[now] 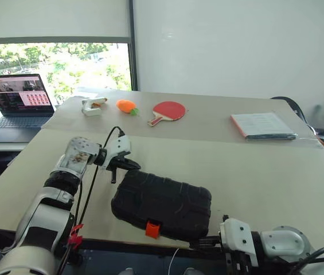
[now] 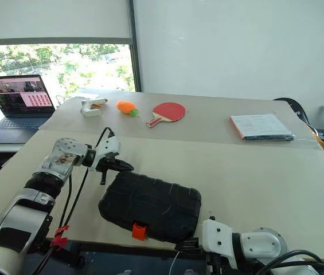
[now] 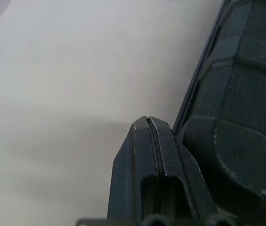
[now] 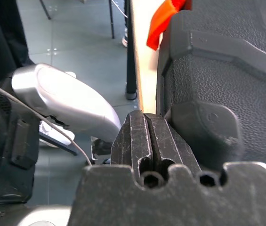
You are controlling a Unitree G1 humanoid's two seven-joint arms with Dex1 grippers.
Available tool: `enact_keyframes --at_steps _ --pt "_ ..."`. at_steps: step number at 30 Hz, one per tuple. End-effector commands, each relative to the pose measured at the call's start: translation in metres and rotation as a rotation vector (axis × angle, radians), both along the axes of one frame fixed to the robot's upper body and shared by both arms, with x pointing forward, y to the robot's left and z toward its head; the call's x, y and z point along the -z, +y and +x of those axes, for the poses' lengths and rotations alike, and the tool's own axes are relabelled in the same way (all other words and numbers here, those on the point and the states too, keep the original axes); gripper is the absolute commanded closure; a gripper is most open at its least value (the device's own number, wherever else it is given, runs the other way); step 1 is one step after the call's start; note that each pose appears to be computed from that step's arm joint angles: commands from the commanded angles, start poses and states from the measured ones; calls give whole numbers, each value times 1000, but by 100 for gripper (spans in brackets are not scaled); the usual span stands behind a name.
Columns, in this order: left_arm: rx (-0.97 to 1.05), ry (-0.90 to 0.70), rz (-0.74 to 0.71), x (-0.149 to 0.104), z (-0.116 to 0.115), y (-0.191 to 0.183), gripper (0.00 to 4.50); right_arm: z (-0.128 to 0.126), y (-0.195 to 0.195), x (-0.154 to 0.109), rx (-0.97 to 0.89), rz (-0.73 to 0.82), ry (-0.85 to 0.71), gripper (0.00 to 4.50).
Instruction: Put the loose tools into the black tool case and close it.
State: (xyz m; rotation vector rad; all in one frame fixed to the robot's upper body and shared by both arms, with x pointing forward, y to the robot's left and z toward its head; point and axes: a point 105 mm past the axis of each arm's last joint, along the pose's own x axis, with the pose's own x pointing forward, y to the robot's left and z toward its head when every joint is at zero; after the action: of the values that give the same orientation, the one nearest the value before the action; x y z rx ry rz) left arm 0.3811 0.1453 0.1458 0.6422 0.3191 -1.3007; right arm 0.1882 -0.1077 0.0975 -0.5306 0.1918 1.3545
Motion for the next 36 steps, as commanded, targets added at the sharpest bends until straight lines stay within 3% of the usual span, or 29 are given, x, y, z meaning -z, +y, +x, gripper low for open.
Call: enact_keyframes --at_steps 1,6,11,17,20,23,29,36 --pt "140 52 24 5 -21 -11 447 33 -20 -20 151 16 -122 450" --pt "169 136 68 25 -48 3 447 64 -45 -29 293 5 -198 450" --pt "20 88 38 22 -42 22 447 62 -48 -24 277 -15 -168 450" --pt "-191 107 -161 -32 -19 33 447 31 -44 -17 182 -12 -51 450" --pt "-128 139 -302 -67 -22 11 447 19 -42 -11 140 -21 6 450" --pt "-5 182 -325 -77 -39 -14 447 15 -40 -9 119 -22 28 450" --pt "219 170 -180 -50 -62 -75 447 18 -29 -9 73 -13 42 450" --pt "360 107 87 6 -72 -93 447 19 -15 -9 20 -4 47 450"
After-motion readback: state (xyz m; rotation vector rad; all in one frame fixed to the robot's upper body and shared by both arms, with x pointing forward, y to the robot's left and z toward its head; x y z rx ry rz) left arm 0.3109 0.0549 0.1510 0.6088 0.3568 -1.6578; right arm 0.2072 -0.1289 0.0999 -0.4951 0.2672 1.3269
